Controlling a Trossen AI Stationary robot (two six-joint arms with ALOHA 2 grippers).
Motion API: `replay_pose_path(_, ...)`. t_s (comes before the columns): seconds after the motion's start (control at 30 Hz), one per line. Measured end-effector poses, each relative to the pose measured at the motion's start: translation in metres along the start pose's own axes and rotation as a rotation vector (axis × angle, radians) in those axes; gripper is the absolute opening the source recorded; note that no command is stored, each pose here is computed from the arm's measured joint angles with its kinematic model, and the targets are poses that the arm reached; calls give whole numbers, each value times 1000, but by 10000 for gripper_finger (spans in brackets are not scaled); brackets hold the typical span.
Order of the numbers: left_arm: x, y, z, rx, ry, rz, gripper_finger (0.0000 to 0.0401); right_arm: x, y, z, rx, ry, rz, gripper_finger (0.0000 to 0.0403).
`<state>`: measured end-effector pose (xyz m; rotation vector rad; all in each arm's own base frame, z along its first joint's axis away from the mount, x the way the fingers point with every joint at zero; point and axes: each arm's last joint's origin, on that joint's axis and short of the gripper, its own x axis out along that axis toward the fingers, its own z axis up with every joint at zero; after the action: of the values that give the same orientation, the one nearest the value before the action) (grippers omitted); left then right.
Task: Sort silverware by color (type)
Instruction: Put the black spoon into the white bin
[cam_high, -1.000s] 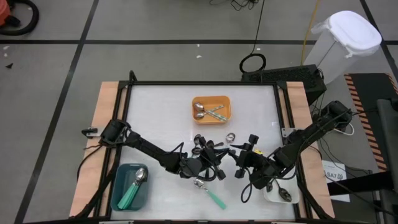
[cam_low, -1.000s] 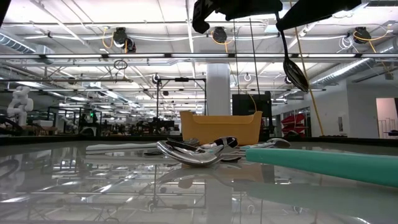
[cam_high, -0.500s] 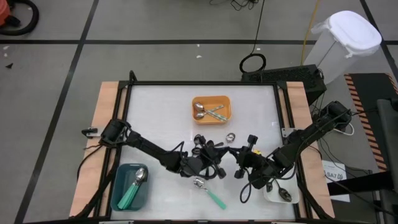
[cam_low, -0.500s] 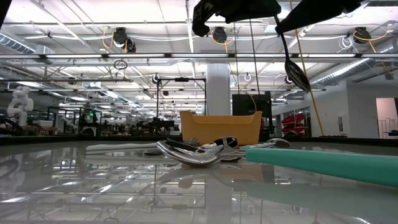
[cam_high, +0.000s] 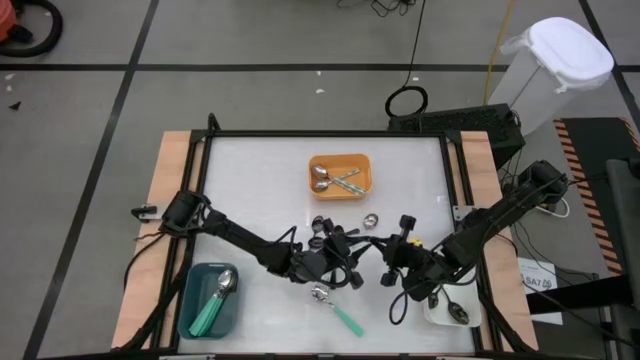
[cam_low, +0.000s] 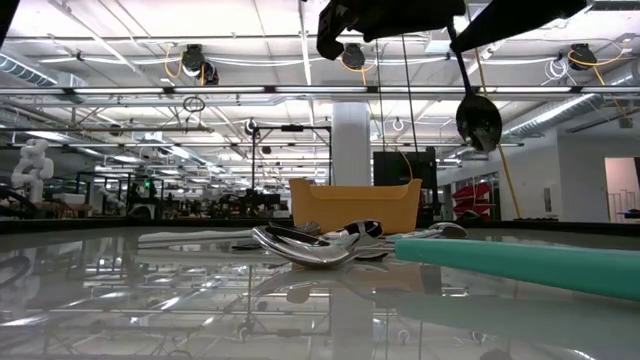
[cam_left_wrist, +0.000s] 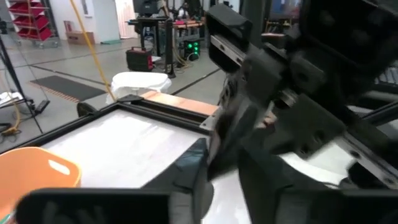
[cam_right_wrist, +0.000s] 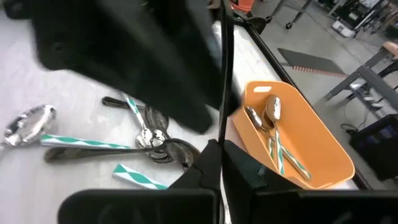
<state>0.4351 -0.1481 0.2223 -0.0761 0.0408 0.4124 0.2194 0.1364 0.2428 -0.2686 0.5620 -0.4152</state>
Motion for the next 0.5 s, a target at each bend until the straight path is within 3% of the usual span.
replay_pose_path(0.2, -1, -1, 0, 0, 1, -8, 143, -19, -14, 0, 57, -1, 31, 0)
replay_pose_path(0.5, -10, -12, 20, 114, 53, -30, 152, -57, -39, -10, 224, 97, 224, 0)
